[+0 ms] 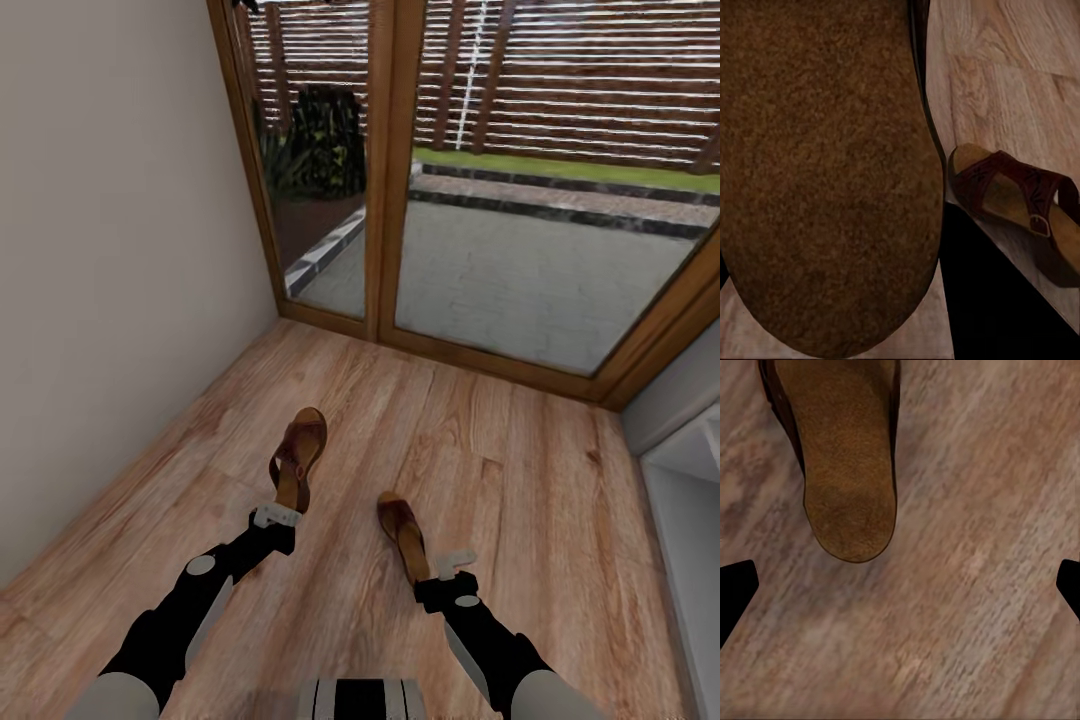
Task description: Pick up the two gym shoes and the two sandals from the corridor floor and place them onto the hallstand (shoe rack) in the corridor, making sure they are on the rack and not on the floor. Arrange them so the two gym shoes are next to each other and the two sandals are next to each other.
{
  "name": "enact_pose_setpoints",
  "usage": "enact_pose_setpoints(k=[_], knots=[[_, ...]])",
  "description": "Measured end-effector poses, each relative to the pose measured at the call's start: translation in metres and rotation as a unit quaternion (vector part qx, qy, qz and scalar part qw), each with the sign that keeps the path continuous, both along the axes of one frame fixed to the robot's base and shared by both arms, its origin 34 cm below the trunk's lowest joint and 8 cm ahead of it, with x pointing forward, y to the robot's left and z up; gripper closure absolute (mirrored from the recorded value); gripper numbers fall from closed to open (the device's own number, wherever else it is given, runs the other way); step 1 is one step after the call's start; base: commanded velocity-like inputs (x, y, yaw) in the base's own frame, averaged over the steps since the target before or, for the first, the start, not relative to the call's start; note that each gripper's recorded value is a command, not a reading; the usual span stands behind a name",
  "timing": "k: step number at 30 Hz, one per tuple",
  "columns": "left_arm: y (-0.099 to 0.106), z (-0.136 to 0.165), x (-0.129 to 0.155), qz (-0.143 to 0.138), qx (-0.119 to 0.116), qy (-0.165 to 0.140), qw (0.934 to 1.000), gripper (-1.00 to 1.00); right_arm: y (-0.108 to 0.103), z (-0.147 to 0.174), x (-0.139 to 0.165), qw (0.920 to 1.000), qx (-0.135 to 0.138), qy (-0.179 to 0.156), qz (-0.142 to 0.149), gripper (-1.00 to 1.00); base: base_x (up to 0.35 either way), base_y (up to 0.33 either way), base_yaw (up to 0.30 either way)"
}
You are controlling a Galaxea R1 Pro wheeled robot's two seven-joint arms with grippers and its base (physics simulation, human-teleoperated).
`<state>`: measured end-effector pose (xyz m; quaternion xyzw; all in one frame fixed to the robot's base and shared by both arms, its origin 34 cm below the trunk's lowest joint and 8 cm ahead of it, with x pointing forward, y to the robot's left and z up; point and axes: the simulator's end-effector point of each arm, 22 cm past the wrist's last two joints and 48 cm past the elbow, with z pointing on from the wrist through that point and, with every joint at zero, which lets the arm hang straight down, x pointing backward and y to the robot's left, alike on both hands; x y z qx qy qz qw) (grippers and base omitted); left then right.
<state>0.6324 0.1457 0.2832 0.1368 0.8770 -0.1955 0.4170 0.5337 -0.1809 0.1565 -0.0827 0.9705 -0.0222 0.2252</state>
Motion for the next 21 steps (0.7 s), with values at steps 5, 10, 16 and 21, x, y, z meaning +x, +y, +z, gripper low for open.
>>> enact_pose_setpoints(k=[5, 10, 16, 21], knots=[[0.0, -0.015, -0.006, 0.0, 0.0, 0.013, 0.9999, 1.0, 0.0, -0.013, -0.009, 0.9999, 0.0, 0.013, 0.0, -1.0, 0.0, 0.0, 0.137], [0.001, -0.03, -0.012, 0.001, 0.0, 0.027, 0.9996, 1.0, 0.0, -0.024, -0.019, 0.9997, 0.001, 0.026, -0.001, -1.0, 0.0, 0.0, 0.172], [0.001, -0.032, -0.013, 0.002, 0.0, 0.028, 0.9996, 1.0, 0.0, -0.026, -0.02, 0.9996, 0.0, 0.028, 0.0, -1.0, 0.0, 0.0, 0.067], [0.001, -0.032, -0.013, 0.001, 0.0, 0.029, 0.9996, 1.0, 0.0, -0.026, -0.02, 0.9996, 0.0, 0.028, 0.0, -1.0, 0.002, 0.0, 0.011]])
